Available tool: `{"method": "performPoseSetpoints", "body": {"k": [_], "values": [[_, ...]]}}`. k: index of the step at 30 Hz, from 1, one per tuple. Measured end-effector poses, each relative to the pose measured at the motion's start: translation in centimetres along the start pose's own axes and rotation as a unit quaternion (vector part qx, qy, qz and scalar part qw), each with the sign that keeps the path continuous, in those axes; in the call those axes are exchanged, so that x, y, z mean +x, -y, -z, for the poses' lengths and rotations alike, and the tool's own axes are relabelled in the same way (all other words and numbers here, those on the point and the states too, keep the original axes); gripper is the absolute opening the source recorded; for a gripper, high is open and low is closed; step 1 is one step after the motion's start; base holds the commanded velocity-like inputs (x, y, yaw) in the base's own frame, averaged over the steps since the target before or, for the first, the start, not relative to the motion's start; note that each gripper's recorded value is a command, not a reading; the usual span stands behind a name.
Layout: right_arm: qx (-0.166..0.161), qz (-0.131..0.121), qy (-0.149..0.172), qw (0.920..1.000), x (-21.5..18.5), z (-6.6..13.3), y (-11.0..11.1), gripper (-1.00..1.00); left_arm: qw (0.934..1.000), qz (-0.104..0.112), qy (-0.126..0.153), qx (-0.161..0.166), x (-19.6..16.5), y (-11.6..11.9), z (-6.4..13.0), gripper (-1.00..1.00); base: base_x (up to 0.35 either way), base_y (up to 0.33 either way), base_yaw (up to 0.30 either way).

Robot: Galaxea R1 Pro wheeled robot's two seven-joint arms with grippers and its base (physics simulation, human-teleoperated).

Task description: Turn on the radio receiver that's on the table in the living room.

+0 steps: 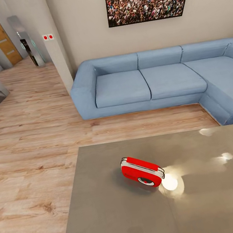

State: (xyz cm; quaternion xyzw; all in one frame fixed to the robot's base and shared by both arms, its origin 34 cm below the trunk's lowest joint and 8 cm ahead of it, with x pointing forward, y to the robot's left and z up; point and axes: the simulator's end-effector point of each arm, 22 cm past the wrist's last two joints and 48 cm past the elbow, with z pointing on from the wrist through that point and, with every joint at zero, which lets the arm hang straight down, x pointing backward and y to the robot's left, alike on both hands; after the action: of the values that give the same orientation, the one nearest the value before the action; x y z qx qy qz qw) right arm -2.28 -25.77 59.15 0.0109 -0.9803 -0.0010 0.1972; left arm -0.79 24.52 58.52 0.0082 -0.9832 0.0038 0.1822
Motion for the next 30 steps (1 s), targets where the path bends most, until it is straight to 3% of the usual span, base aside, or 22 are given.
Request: {"method": "performPoseSetpoints", "body": {"k": [26,30], "values": [[-0.002,0.0,-0.001,1.0,0.0,0.0,-0.1,1.0,1.0,0.0,0.0,0.001,0.0,0.1,0.0,1.0,0.0,0.0,0.0],[0.007,0.002,0.002,1.0,-0.1,0.0,0.3,1.0,0.9997,-0.004,0.018,0.019,-1.0,2.8,0.1,1.0,0.0,0.0,0.0]]}}
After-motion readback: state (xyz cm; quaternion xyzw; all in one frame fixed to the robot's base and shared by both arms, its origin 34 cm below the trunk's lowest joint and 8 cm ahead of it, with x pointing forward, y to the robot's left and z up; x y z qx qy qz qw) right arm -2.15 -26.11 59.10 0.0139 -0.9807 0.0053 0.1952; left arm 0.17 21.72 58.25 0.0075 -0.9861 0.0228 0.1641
